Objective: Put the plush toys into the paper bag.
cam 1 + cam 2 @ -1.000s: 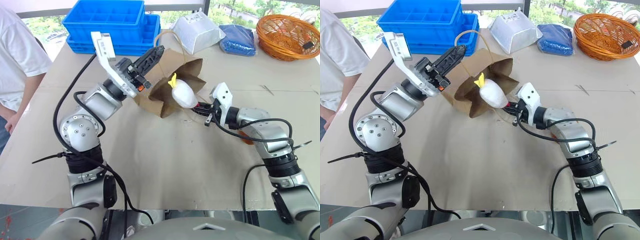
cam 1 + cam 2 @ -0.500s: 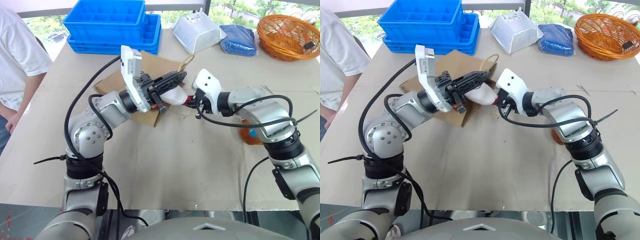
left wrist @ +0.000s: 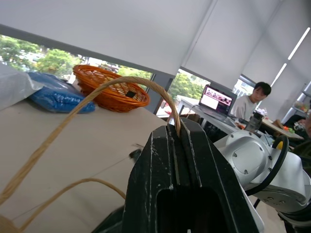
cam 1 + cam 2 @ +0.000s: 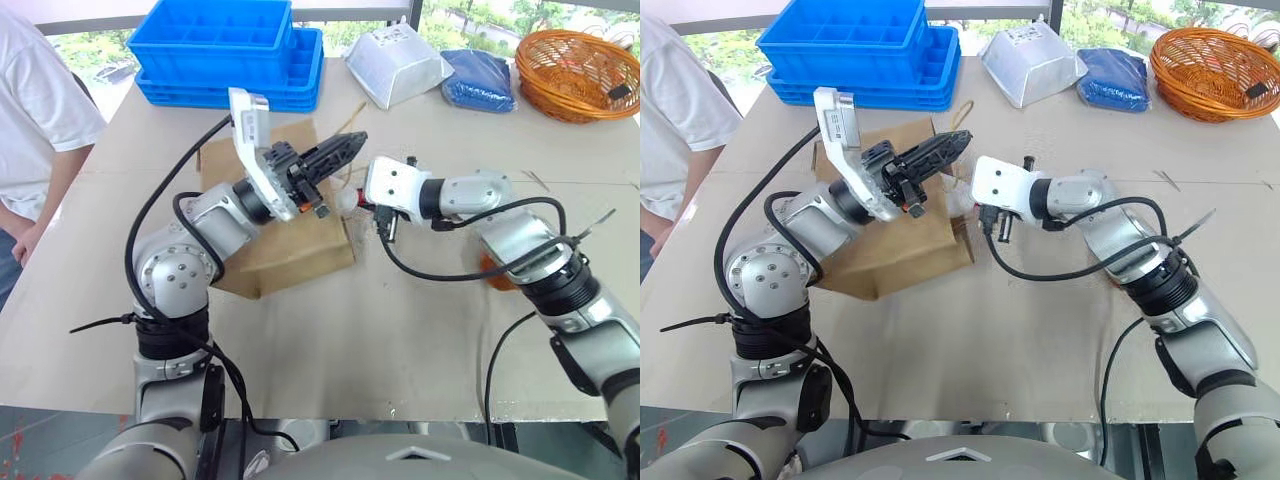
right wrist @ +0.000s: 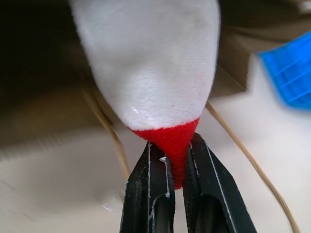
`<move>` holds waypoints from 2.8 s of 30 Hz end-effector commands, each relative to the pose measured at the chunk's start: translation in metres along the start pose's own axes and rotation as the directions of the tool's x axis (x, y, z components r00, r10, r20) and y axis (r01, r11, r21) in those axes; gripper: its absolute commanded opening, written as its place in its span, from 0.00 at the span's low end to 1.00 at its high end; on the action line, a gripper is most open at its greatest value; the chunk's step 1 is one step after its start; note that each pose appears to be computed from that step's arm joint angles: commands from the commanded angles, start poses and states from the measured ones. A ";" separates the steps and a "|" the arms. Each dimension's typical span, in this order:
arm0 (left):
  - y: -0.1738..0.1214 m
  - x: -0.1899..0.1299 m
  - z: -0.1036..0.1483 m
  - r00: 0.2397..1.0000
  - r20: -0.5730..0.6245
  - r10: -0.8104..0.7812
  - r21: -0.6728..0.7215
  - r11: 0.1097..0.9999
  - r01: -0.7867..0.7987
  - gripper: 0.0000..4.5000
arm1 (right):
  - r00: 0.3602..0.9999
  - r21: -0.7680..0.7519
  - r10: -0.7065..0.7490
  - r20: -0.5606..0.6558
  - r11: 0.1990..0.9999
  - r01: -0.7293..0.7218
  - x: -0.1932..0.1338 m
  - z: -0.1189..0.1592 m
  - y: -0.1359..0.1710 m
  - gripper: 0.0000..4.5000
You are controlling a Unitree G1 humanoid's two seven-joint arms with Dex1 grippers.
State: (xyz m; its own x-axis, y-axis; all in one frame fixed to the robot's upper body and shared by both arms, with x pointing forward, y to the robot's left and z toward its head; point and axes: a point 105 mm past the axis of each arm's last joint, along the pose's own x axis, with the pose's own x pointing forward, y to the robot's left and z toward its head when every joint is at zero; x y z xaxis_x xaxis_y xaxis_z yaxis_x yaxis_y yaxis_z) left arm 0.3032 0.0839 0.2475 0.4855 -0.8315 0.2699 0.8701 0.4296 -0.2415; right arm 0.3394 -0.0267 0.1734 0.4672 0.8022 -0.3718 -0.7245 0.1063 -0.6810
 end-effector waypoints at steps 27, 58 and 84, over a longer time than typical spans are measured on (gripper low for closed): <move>0.009 -0.009 -0.004 0.987 -0.112 -0.118 0.150 0.980 0.134 0.00 | 0.993 -0.088 -0.011 0.121 0.996 0.021 -0.034 0.011 0.012 0.99; 0.015 -0.024 -0.006 0.893 -0.374 -0.249 0.456 0.789 0.411 0.00 | 0.982 0.580 -0.152 -0.116 0.792 0.191 -0.091 -0.034 0.029 0.88; 0.009 -0.024 0.010 0.935 -0.309 -0.175 0.538 0.778 0.324 0.00 | 0.996 0.923 0.016 -0.086 0.378 0.074 -0.043 -0.045 0.049 0.01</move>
State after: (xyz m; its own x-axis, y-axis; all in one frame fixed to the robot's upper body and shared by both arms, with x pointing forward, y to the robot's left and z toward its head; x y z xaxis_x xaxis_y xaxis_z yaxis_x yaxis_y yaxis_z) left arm 0.3039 0.1136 0.2348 0.2833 -0.9588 -0.0223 0.9025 0.2587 0.3445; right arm 0.3062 -0.0808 0.1253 0.4774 0.7636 -0.4346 -0.7030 0.6287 0.3325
